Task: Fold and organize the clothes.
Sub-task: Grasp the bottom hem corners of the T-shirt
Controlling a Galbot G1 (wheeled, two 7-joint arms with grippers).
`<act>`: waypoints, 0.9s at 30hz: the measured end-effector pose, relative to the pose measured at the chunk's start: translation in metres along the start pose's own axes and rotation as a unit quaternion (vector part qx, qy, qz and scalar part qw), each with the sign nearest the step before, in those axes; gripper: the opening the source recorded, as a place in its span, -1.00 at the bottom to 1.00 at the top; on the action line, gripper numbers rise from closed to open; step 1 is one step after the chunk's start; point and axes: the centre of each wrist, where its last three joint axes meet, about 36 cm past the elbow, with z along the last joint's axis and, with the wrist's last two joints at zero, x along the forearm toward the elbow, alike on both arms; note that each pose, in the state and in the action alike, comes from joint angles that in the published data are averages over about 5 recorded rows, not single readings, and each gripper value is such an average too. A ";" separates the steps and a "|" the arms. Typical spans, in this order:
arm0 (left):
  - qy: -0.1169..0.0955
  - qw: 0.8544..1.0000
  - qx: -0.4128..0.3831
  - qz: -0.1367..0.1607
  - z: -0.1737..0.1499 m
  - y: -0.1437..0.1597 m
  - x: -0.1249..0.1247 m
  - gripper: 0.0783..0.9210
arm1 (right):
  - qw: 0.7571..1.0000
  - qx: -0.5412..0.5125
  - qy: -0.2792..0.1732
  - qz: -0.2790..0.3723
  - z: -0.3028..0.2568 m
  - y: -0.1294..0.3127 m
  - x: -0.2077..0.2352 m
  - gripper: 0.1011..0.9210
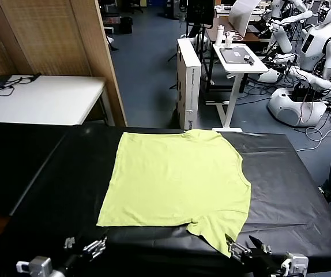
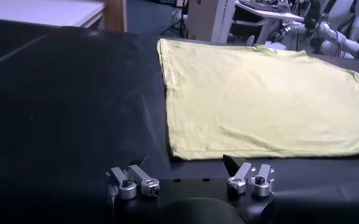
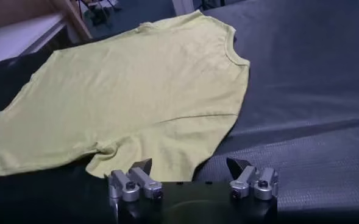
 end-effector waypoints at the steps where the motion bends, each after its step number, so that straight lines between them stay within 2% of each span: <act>1: 0.000 1.000 0.000 0.000 0.000 0.000 -0.001 0.82 | 1.000 0.000 0.000 0.000 0.000 0.000 0.000 0.97; 5: 0.000 1.000 0.002 -0.001 0.002 0.000 -0.004 0.68 | 1.000 0.000 0.004 -0.002 0.002 0.001 -0.003 0.94; 7: 0.001 1.000 0.003 -0.002 0.003 0.000 -0.005 0.49 | 1.000 -0.002 0.008 -0.002 0.004 0.000 -0.005 0.81; 10: 0.001 1.000 0.003 -0.003 0.005 0.001 -0.006 0.16 | 1.000 -0.004 0.013 -0.002 0.007 -0.001 -0.008 0.45; 14: 0.001 1.000 0.002 -0.003 0.005 0.001 -0.006 -0.08 | 1.000 -0.007 0.018 -0.004 0.010 -0.001 -0.012 -0.02; 16: 0.002 1.000 0.002 -0.002 0.006 0.000 -0.006 -0.24 | 1.000 -0.008 0.021 -0.005 0.011 -0.001 -0.013 -0.35; 20: 0.004 1.000 0.001 0.001 0.007 -0.001 -0.004 -0.71 | 1.000 -0.011 0.025 -0.006 0.013 -0.001 -0.013 -0.81; 22: 0.004 1.000 0.001 0.001 0.007 -0.001 -0.002 -0.84 | 0.999 -0.016 0.030 -0.007 0.012 -0.001 -0.010 -0.89; 27: 0.003 1.000 -0.006 -0.002 0.002 -0.001 0.009 -0.84 | 0.999 -0.018 0.045 -0.007 0.004 0.002 0.004 -0.91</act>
